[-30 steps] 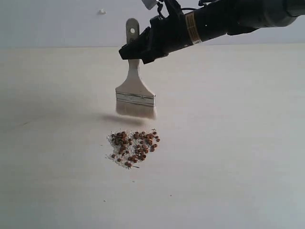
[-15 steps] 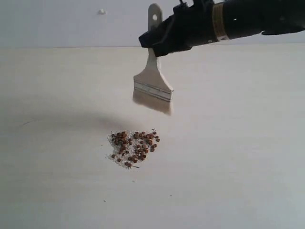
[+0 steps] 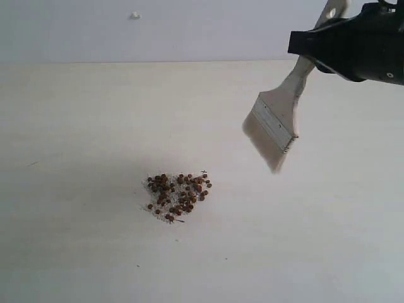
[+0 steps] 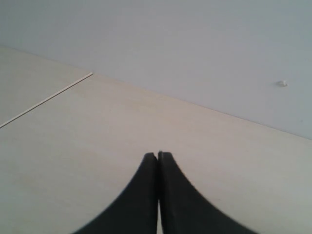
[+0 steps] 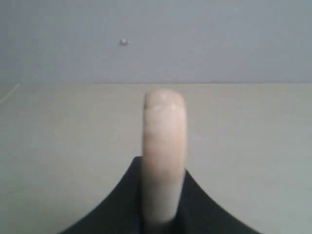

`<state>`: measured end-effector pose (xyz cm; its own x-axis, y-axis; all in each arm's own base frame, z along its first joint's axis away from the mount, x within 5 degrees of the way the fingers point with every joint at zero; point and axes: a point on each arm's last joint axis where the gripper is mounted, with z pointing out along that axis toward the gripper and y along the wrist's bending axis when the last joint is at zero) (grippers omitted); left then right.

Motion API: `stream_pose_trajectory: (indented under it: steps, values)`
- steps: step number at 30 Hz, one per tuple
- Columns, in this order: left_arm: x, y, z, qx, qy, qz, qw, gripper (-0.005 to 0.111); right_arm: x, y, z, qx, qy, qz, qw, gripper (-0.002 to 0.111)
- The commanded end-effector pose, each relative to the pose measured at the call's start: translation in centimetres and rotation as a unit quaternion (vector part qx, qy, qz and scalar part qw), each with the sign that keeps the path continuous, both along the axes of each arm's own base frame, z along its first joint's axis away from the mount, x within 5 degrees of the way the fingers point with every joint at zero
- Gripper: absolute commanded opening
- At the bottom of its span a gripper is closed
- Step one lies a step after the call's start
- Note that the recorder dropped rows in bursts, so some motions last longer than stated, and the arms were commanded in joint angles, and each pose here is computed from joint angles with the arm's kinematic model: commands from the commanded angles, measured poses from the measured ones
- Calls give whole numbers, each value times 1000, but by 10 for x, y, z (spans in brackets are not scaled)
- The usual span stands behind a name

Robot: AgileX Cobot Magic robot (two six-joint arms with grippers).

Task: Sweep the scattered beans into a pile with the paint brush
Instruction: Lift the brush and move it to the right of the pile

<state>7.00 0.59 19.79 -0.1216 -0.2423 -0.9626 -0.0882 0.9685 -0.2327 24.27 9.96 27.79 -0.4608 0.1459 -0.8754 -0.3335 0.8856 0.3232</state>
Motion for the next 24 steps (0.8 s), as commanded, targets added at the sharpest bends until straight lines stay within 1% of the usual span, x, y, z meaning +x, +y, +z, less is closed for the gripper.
stream_pose_trajectory:
  steps: [1,4,8,11,13,17,20,24]
  values:
    - [-1,1,-1,-2,-1,3,1000,0,-2,0,3,32,5,-5,999,0]
    - [-1,1,-1,-2,-1,3,1000,0,1,1,-1,41,18,-12,999,0]
    - [-1,1,-1,-2,-1,3,1000,0,7,-3,-18,32,65,-53,996,0]
    - [-1,1,-1,-2,-1,3,1000,0,8,-2,-32,18,82,-43,996,0]
    - [-1,1,-1,-2,-1,3,1000,0,8,-1,-40,0,84,-33,996,0]
    - [-1,1,-1,-2,-1,3,1000,0,6,-1,-43,0,77,-28,997,0]
    - [-1,1,-1,-2,-1,3,1000,0,5,0,-41,13,62,-24,998,0]
    - [-1,1,-1,-2,-1,3,1000,0,6,0,-33,2,39,-31,999,0]
